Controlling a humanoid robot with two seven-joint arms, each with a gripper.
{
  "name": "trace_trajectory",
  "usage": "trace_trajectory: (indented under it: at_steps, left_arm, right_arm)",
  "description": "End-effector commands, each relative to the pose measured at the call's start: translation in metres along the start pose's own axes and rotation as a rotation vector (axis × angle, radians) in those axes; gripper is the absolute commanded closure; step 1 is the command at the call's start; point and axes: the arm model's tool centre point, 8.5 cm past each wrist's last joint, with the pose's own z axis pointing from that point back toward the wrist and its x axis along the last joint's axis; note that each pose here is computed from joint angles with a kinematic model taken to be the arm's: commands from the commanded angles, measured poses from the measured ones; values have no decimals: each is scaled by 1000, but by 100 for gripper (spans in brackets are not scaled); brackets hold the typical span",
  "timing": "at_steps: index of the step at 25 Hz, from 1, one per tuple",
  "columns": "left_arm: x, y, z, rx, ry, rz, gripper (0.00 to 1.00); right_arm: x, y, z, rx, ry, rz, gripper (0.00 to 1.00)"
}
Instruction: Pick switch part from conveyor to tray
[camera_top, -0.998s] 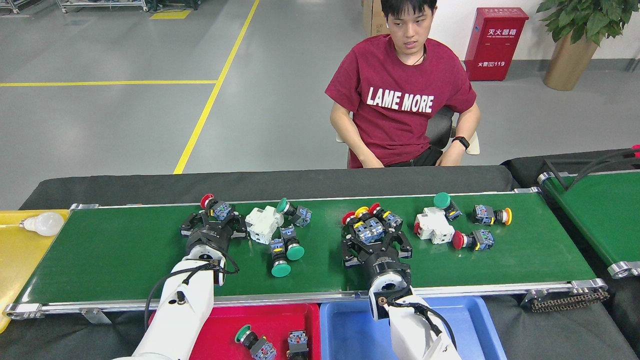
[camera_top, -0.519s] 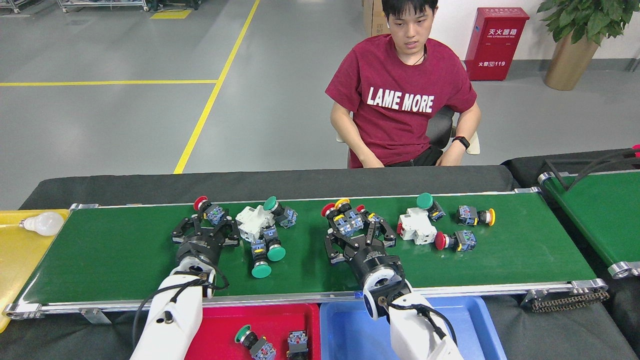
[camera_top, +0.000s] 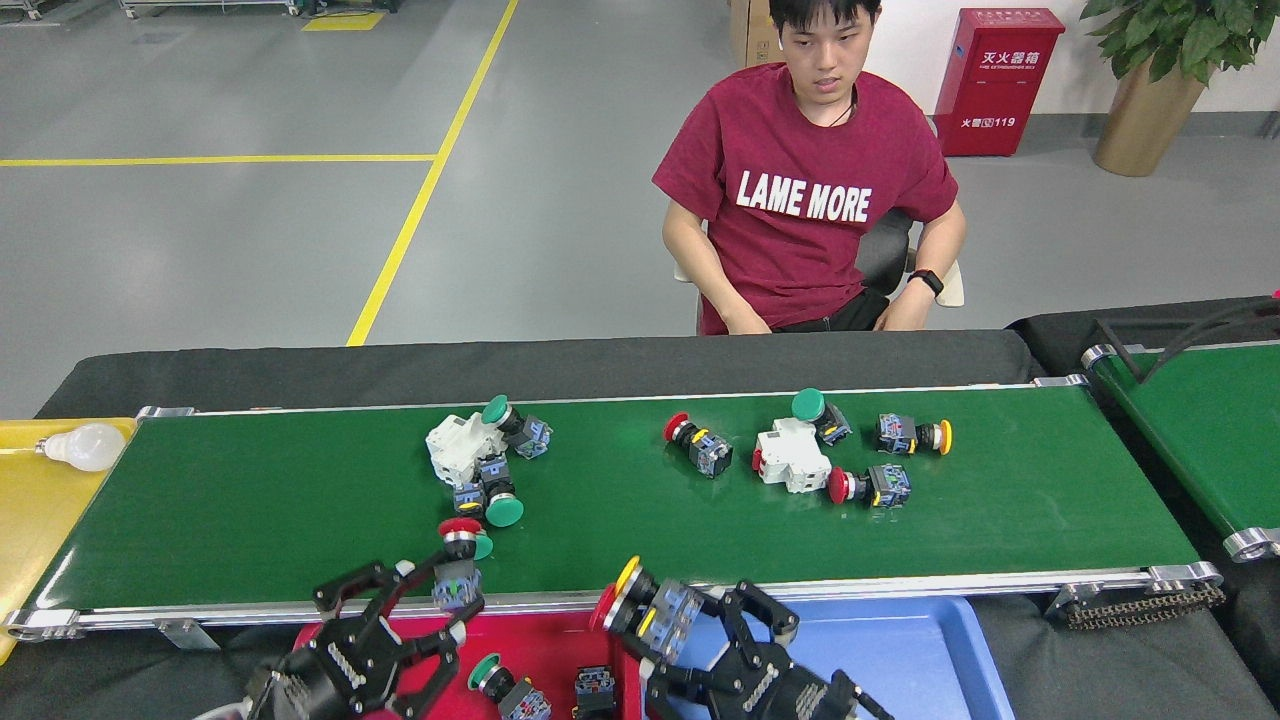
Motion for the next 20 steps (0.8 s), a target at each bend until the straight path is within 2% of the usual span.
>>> trace_trajectory:
  at_steps: [1, 2, 3, 4, 5, 7, 9, 13, 16, 17, 20]
  left_arm:
    - [11, 4, 11, 17, -15, 25, 37]
    - [16, 1, 14, 14, -11, 40, 16]
    - [22, -2, 17, 12, 2, 65, 2]
    - [26, -5, 17, 19, 18, 91, 1]
    - [29, -7, 18, 17, 27, 105, 1]
    - [32, -10, 20, 12, 35, 121, 1]
    - [25, -14, 32, 1, 77, 128, 1]
    - [11, -18, 51, 10, 194, 157, 1]
    - [-12, -27, 71, -9, 490, 161, 1]
    - [-18, -34, 80, -34, 586, 166, 1]
    - [-18, -42, 83, -54, 631, 182, 1]
  right_arm:
    - [19, 0, -2, 0, -97, 8, 86]
    - [27, 4, -6, 12, -118, 5, 86]
    - [36, 10, -10, 32, -143, 7, 85]
    - [45, 16, -13, 50, -162, 4, 80]
    - [53, 18, -17, 56, -178, 1, 69]
    - [67, 20, -23, 67, -182, -36, 6]
    - [74, 22, -26, 84, -169, -64, 3]
    - [71, 21, -26, 81, -161, -62, 3]
    - [62, 17, -25, 71, -134, -60, 3]
    - [52, 11, -23, 52, -102, -57, 4]
    - [13, -13, -26, -22, 71, -71, 5]
